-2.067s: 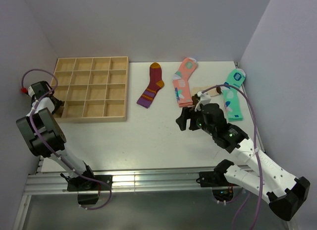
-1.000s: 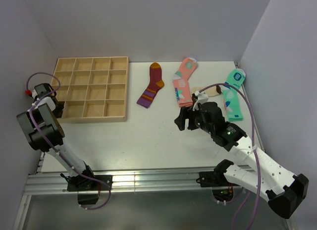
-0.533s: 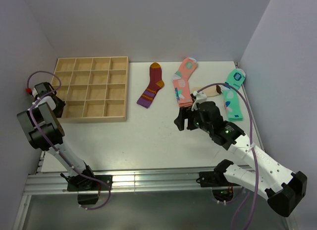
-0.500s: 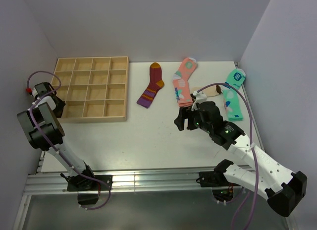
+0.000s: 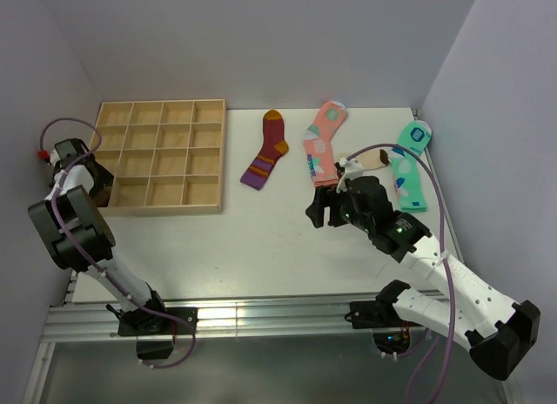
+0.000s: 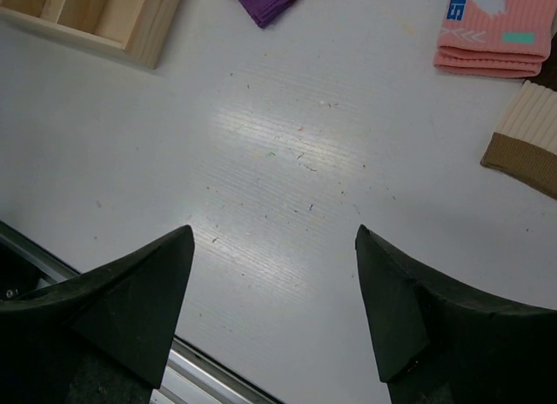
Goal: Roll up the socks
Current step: Place the sock in the storage box, then adjust the sock at the center of the board.
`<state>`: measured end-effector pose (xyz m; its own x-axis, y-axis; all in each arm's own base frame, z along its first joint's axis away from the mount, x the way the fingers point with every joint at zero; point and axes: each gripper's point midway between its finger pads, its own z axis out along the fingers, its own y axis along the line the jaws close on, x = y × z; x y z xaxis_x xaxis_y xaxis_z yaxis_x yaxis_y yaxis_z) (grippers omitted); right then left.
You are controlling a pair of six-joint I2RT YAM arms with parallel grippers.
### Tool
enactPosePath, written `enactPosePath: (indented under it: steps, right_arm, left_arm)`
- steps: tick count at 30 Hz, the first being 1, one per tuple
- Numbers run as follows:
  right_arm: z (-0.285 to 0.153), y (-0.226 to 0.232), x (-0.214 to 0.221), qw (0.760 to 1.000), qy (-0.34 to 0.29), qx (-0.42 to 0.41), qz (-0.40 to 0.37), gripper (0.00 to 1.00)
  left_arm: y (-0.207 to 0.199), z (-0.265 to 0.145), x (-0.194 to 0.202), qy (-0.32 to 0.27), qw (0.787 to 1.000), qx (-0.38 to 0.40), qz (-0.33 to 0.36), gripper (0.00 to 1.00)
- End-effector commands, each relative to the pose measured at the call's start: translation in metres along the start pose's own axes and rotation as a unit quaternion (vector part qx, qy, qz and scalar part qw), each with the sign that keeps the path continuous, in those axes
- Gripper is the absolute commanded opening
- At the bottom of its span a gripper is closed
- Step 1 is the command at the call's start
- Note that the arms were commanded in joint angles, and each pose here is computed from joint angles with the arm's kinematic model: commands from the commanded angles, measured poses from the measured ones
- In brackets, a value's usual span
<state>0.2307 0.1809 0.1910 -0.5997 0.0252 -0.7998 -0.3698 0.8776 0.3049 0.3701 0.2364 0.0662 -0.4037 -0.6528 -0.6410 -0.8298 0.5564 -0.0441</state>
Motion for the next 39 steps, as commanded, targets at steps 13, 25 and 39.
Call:
enactPosePath:
  steps: [13,25,39]
  right_arm:
    - [-0.023,-0.013,-0.046,0.994,-0.087,0.054,0.033,0.83]
    - [-0.017,-0.043,-0.058,0.979,-0.096,0.149,0.097,0.81]
    - [0.055,-0.099,-0.05,0.969,-0.016,0.167,0.184,0.74]
  left_arm:
    - [-0.011,-0.127,-0.041,-0.084,0.989,0.099,-0.066,1.0]
    - [-0.057,-0.303,0.01,-0.181,0.919,0.349,0.017,1.0]
    - [-0.057,-0.31,0.115,-0.139,0.88,0.448,0.079,0.98]
